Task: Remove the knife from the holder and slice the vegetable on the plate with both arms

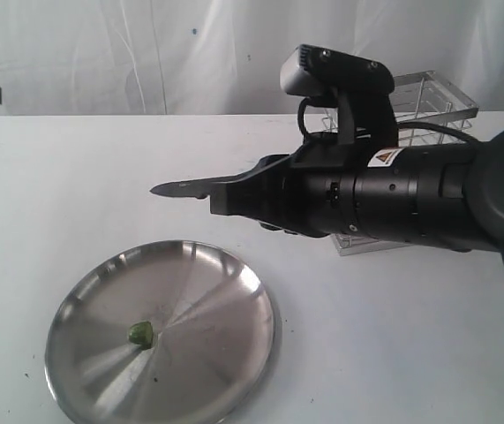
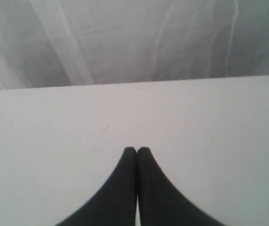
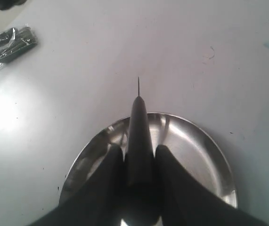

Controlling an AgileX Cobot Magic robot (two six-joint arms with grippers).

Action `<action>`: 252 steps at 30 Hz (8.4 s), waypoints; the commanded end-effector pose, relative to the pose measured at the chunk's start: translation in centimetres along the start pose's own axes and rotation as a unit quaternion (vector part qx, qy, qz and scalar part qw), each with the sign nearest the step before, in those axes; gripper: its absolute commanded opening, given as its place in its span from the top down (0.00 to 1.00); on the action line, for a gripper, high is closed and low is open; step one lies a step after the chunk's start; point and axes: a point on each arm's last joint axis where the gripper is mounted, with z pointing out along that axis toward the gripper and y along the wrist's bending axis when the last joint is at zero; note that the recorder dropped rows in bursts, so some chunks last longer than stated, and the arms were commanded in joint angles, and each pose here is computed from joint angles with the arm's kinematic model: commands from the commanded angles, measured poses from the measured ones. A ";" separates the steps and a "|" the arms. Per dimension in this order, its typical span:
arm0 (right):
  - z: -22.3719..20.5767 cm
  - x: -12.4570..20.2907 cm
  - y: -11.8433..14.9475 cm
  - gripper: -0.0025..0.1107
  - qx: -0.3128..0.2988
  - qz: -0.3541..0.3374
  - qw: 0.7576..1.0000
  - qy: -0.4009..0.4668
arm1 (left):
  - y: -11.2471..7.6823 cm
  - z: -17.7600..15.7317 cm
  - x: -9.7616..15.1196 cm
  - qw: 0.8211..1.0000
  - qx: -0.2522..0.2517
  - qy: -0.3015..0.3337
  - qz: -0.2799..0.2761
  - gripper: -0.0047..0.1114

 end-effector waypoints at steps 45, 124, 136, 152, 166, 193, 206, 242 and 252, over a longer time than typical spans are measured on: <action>1.0 0.0 0.0 0.98 0.003 -0.025 1.000 0.010 | -22.4 -12.0 12.6 0.862 0.446 0.014 -0.242 0.96; 2.0 5.0 0.5 0.98 -0.035 -0.008 0.947 0.321 | -12.8 -10.0 14.9 0.865 0.336 0.011 -0.373 0.96; 2.8 6.2 5.0 0.98 -0.001 0.044 0.939 0.341 | -9.5 -11.5 14.7 0.944 0.228 0.055 -0.230 0.96; 4.7 13.0 11.3 0.98 0.106 0.064 0.960 0.252 | -7.5 -10.1 6.8 0.984 0.120 0.065 -0.112 0.96; 6.4 15.1 11.5 0.98 0.105 0.096 0.955 0.262 | -9.0 -10.4 11.1 0.968 0.194 0.124 -0.097 0.96; 6.5 15.3 11.1 0.98 0.122 0.075 0.955 0.262 | -10.6 -9.3 12.6 0.948 0.269 0.149 -0.088 0.96; 7.1 16.1 11.0 0.98 0.124 0.072 0.952 0.269 | -12.0 -8.7 13.6 0.923 0.335 0.159 -0.104 0.96; 7.3 16.3 10.7 0.98 0.132 0.064 0.951 0.271 | -15.1 -7.4 17.0 0.897 0.383 0.210 -0.071 0.96; 7.3 16.3 10.7 0.98 0.133 0.063 0.951 0.271 | -15.0 -7.1 17.4 0.899 0.372 0.221 -0.070 0.96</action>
